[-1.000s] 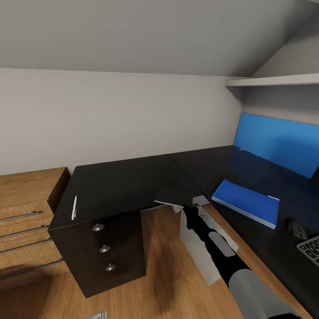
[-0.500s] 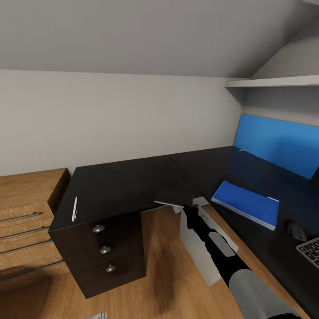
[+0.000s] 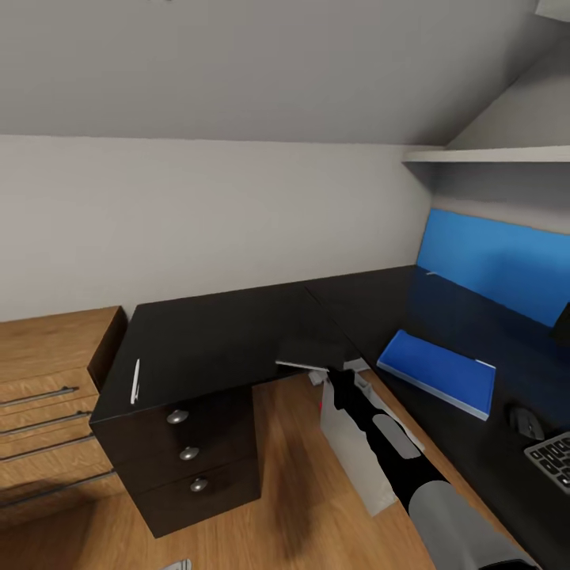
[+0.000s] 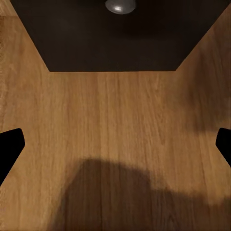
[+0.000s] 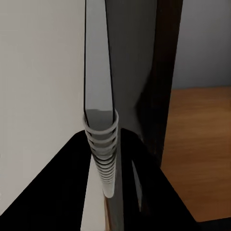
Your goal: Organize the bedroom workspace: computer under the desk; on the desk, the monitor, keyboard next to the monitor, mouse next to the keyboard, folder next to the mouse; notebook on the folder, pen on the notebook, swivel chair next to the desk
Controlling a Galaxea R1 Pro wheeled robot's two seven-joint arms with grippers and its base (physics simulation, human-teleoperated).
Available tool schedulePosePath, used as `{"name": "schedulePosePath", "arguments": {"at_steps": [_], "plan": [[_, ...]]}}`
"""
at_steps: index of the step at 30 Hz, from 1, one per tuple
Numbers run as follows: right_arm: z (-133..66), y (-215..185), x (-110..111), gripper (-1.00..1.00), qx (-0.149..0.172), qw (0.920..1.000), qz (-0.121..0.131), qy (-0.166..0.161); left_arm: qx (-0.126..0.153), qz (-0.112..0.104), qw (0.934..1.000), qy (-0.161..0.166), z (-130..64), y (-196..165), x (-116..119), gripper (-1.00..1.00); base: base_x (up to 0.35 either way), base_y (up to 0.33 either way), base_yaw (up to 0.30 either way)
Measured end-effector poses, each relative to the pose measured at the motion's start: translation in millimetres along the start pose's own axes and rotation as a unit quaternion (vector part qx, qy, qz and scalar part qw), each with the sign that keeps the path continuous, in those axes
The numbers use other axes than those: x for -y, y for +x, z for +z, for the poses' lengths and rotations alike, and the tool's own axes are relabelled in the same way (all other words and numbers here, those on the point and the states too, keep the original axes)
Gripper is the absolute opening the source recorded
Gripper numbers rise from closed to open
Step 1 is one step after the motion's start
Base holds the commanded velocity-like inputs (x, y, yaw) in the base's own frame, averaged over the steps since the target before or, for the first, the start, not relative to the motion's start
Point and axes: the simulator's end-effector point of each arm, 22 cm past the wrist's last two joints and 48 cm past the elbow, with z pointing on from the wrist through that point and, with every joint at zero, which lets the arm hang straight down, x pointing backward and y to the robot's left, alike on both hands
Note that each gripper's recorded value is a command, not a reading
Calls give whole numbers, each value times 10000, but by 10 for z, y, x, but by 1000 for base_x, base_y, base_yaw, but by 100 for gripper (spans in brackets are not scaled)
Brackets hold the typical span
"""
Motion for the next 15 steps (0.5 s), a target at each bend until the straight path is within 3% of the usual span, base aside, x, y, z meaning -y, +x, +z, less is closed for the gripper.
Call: {"name": "schedulePosePath", "arguments": {"at_steps": [8, 15], "plan": [[-5, 0, -166, -100, -6, 10000, -6, -15, -9, 2, 10000, -2, -107, -103, 14, 100, 0, 0, 0], [6, -82, -554, -100, 108, 9993, -252, -258, -115, 34, 9999, -25, -195, -96, 6, 100, 0, 0, 0]]}}
